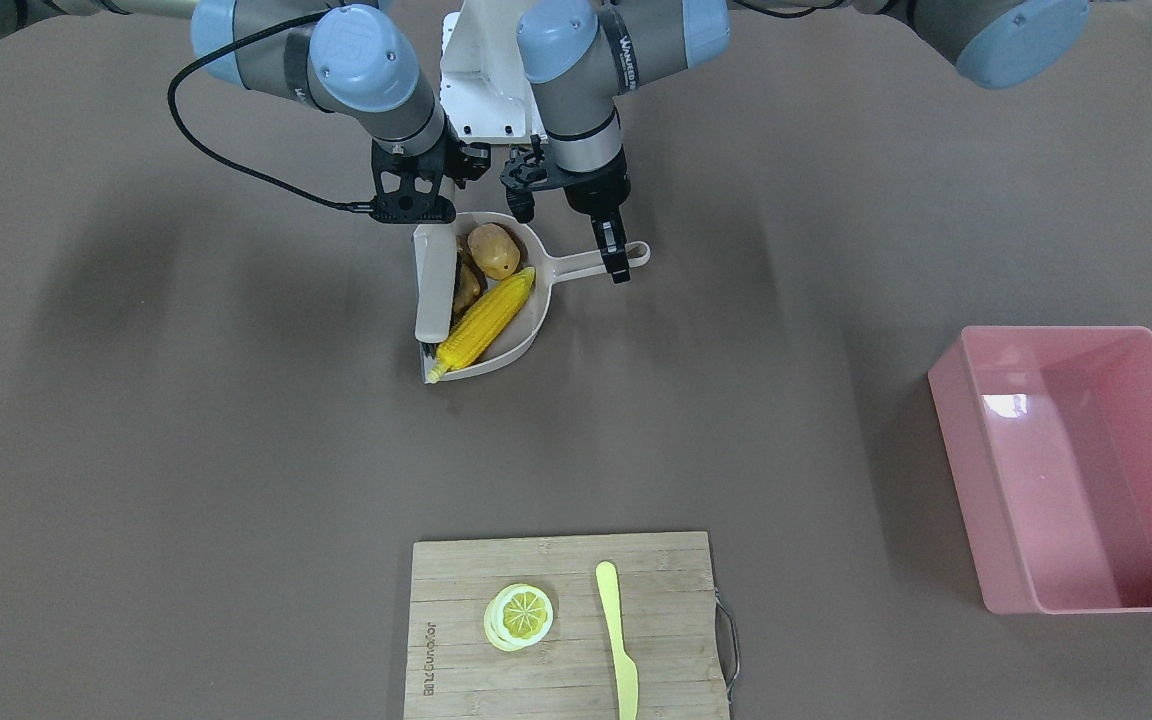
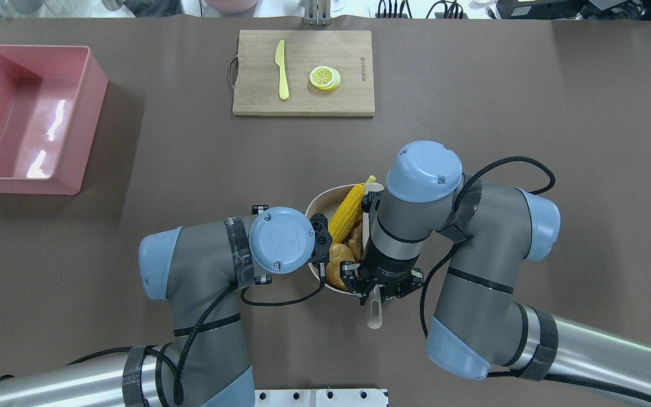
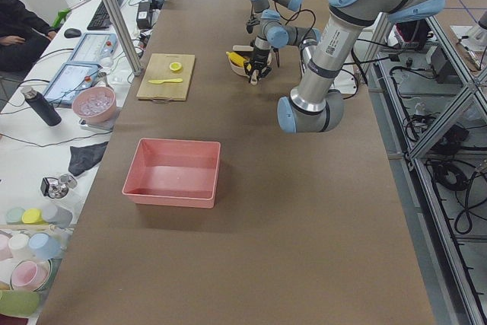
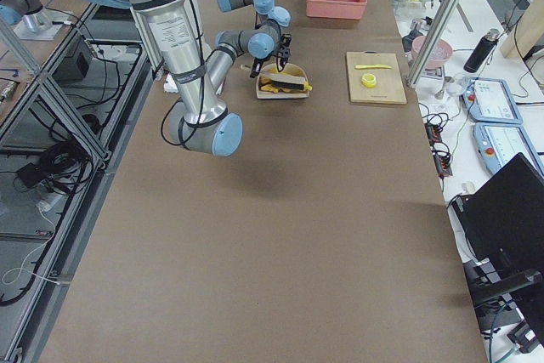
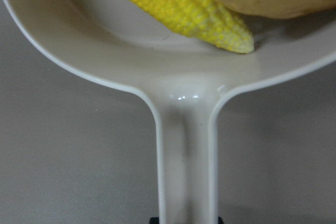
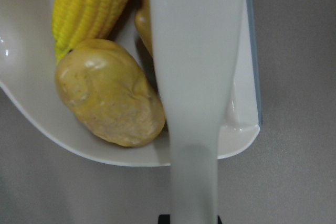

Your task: Sweep and dump trash into bin

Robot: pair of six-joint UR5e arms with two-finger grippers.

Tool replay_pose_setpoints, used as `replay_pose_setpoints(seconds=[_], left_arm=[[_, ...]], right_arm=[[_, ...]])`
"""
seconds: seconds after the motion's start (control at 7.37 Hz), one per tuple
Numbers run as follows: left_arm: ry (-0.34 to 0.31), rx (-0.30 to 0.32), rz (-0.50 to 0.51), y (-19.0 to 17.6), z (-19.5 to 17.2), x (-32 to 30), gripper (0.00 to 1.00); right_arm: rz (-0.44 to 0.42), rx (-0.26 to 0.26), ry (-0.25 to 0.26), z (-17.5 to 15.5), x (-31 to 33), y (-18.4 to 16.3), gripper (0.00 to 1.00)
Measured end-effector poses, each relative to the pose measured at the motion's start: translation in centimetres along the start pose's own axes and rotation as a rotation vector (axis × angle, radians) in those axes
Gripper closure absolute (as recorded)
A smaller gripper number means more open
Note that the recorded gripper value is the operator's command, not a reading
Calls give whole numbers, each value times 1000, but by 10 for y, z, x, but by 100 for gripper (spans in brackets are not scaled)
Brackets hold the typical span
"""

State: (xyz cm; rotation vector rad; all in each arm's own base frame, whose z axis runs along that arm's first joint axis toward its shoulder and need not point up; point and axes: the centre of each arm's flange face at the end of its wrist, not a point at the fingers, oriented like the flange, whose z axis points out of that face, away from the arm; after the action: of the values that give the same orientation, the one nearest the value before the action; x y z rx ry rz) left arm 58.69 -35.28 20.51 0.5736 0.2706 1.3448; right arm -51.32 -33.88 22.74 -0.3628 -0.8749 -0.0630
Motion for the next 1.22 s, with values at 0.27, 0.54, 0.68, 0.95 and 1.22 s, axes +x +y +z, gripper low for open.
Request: replay_pose_setpoints(seconds=[0.27,0.54,0.68,0.95,1.22], left_arm=[[16,14,-8,6,8,4,100],[44,33,-20,7,11,8,100],[48,37,-26,7,11,8,100],[60,41,-31,6,11,9,100],[64,46,-32,5,10,9,100]], right_arm=[[-7,8,-14,-9,0,3,100],[-11,18,-25,-18,2,3,100],[-14,24,-35,-27,6,3,100],[-7,26,-79,-59,17,-3,100],[7,39,-139,-103,29,-13,100]])
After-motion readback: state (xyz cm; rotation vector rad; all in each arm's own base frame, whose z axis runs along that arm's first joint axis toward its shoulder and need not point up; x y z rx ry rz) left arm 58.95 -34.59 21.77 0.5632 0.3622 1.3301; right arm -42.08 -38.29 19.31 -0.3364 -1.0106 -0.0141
